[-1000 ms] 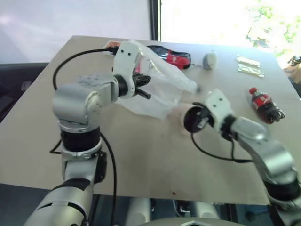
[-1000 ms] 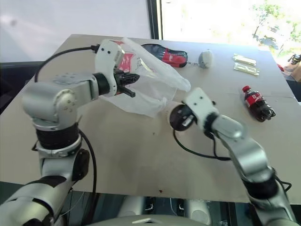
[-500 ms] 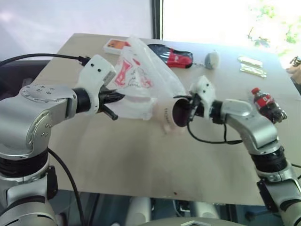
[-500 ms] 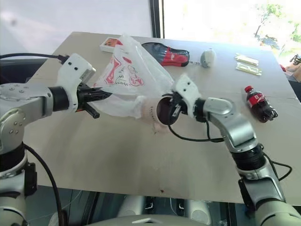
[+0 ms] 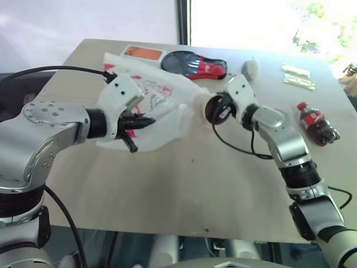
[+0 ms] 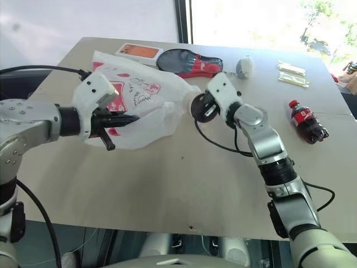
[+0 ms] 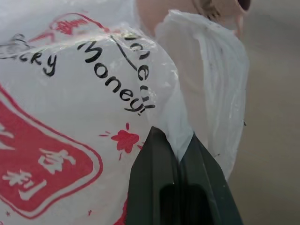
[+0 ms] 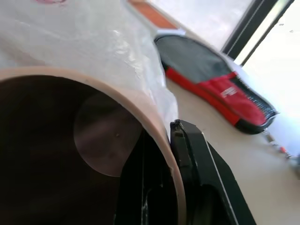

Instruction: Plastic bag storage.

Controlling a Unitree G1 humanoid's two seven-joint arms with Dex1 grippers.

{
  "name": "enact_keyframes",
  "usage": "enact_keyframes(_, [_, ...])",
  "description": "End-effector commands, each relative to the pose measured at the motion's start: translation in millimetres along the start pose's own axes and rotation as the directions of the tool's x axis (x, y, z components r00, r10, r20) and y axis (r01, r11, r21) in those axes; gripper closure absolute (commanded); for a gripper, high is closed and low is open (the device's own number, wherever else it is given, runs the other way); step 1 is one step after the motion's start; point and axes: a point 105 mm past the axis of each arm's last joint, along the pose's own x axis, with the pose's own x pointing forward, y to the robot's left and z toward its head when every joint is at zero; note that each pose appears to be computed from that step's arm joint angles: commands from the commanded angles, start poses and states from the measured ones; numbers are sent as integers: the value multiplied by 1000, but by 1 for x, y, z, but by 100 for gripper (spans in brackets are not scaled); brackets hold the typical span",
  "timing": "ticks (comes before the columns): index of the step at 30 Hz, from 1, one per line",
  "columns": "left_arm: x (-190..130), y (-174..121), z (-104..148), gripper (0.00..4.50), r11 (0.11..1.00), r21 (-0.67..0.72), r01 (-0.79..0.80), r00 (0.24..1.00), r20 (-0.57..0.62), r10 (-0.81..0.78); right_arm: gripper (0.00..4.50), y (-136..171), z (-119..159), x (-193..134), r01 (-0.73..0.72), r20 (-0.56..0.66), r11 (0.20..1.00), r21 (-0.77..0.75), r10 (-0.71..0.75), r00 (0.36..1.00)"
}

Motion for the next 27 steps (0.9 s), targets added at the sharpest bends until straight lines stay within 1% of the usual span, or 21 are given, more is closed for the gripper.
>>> enact_keyframes(1, [-2,3,5,450,999,39,-15,1000,21,14,448,-15,37,-3,37,133,999,36,-41,990])
enact_keyframes(3, [1,11,8,450,999,15,-48,998,44,47,448,0,46,-3,-54,174,994,97,37,984])
enact_keyframes(4, [3,16,11,450,997,0,-76,996,56,76,448,14,48,-5,-119,187,987,112,97,977])
enact_keyframes(6, [7,27,15,450,990,-37,-137,987,74,139,448,44,49,-12,-261,197,960,101,238,951])
enact_keyframes(8, [11,35,21,450,981,-76,-177,978,100,184,448,70,44,-20,-361,184,927,104,339,923])
enact_keyframes(10, [15,32,28,450,983,-78,-164,977,125,172,448,91,40,-27,-422,174,900,113,400,900])
enact_keyframes(12, [18,21,34,450,992,-60,-111,981,153,119,448,104,38,-31,-456,172,881,126,434,885])
enact_keyframes(15, [18,4,39,450,999,-46,-18,983,183,26,448,105,36,-29,-443,159,885,139,422,893])
enact_keyframes(17, [18,-4,41,450,999,-40,26,981,191,-18,448,101,33,-23,-403,137,903,147,385,913])
enact_keyframes(19, [17,-12,39,450,996,-44,74,980,187,-64,448,89,28,-11,-309,110,935,172,293,950])
enact_keyframes(21, [17,-19,37,450,993,-47,104,980,178,-94,448,77,25,0,-216,102,951,220,198,975])
enact_keyframes(25, [18,-23,37,450,989,-72,127,975,191,-112,448,66,27,20,-116,123,944,308,81,989])
enact_keyframes(27, [19,-21,42,450,988,-95,123,971,215,-100,448,65,28,37,-65,135,932,358,18,991])
